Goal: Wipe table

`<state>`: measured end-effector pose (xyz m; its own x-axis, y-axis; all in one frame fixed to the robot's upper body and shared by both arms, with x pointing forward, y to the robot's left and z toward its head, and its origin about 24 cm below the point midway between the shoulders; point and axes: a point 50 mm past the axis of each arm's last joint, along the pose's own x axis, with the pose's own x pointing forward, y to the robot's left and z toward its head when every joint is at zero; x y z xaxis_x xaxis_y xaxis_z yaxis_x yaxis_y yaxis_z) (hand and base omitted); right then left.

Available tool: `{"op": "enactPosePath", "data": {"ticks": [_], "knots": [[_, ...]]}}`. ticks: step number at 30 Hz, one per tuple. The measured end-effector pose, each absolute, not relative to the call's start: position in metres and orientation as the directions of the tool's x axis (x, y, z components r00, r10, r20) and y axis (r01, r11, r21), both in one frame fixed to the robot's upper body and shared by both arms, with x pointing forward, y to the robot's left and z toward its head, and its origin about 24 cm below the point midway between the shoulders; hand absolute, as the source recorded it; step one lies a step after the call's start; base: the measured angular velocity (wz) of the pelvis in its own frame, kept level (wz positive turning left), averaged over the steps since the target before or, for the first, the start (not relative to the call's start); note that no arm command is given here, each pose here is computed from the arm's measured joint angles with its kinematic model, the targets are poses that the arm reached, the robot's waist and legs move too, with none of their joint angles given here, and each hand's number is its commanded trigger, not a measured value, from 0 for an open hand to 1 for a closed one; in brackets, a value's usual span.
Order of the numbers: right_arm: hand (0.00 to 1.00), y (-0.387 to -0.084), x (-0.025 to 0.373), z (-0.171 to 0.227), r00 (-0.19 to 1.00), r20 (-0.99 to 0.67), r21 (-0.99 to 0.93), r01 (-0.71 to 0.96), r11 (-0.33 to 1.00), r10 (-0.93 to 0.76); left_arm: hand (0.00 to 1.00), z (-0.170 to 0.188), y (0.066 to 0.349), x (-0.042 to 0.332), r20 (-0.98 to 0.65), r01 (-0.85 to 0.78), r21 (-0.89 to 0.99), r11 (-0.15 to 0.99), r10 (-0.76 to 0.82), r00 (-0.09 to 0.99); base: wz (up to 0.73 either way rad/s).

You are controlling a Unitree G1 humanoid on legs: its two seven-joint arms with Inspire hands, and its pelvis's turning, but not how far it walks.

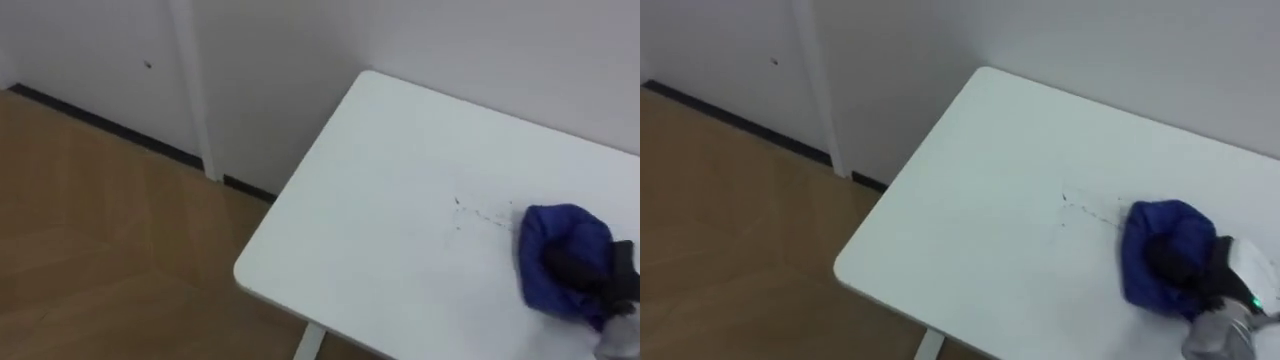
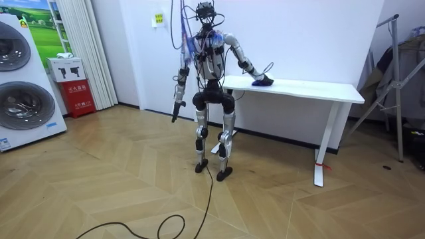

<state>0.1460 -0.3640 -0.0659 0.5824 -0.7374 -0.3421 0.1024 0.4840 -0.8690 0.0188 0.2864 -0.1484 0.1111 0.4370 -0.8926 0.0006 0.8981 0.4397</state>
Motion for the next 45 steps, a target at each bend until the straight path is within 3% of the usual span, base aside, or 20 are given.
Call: {"op": "enactPosePath", "data": {"ticks": [4,10,16,20,24,29,31,35,38,40,43,45], "knots": [[1.00,-0.365,0.148,-0.064,0.577,-0.330,-0.879,0.102,0.467,-0.747,0.00,-0.150,0.282,0.023,-0.893,-0.015,0.436,0.900,0.434,0.122,-0.27],[1.00,-0.339,0.208,-0.053,0.619,-0.337,-0.890,0.038,0.455,-0.709,0.00,-0.155,0.267,0.025,-0.907,0.048,0.408,0.912,0.399,0.132,-0.43],[1.00,-0.235,0.326,0.000,0.895,-0.307,-0.892,-0.153,0.424,-0.323,0.00,-0.157,0.259,0.031,-0.923,0.051,0.369,0.928,0.359,0.142,-0.08],[1.00,-0.223,0.343,0.016,0.920,-0.302,-0.886,-0.174,0.431,-0.250,0.00,-0.157,0.259,0.023,-0.930,0.052,0.354,0.934,0.345,0.125,0.43],[1.00,-0.248,0.318,-0.004,0.902,-0.329,-0.851,-0.155,0.502,-0.278,0.00,-0.157,0.262,-0.002,-0.937,0.057,0.349,0.935,0.346,0.052,0.64],[1.00,-0.284,0.266,-0.038,0.849,-0.322,-0.808,-0.015,0.590,-0.419,0.00,-0.154,0.271,0.005,-0.924,-0.010,0.370,0.929,0.369,0.095,0.15],[1.00,-0.305,0.244,-0.045,0.795,-0.334,-0.802,0.042,0.596,-0.506,0.00,-0.152,0.276,0.005,-0.915,-0.052,0.386,0.921,0.389,0.105,-0.30],[1.00,-0.369,0.164,-0.063,0.562,-0.400,-0.820,0.134,0.557,-0.724,0.00,-0.148,0.285,0.006,-0.899,-0.097,0.412,0.906,0.422,0.117,-0.54],[1.00,-0.390,0.112,-0.069,0.436,-0.427,-0.838,0.138,0.528,-0.792,0.00,-0.148,0.288,-0.003,-0.887,-0.118,0.438,0.891,0.450,0.103,-0.97],[1.00,-0.390,0.100,-0.073,0.399,-0.434,-0.840,0.147,0.523,-0.808,0.00,-0.149,0.289,-0.007,-0.887,-0.113,0.444,0.889,0.454,0.084,-0.91],[1.00,-0.366,0.108,-0.086,0.381,-0.453,-0.820,0.175,0.545,-0.806,0.00,-0.149,0.291,0.008,-0.884,-0.107,0.443,0.890,0.454,0.115,-0.64],[1.00,-0.335,0.148,-0.090,0.430,-0.461,-0.802,0.172,0.572,-0.776,0.00,-0.148,0.293,0.033,-0.874,-0.035,0.449,0.893,0.447,0.191,-0.44]]}}
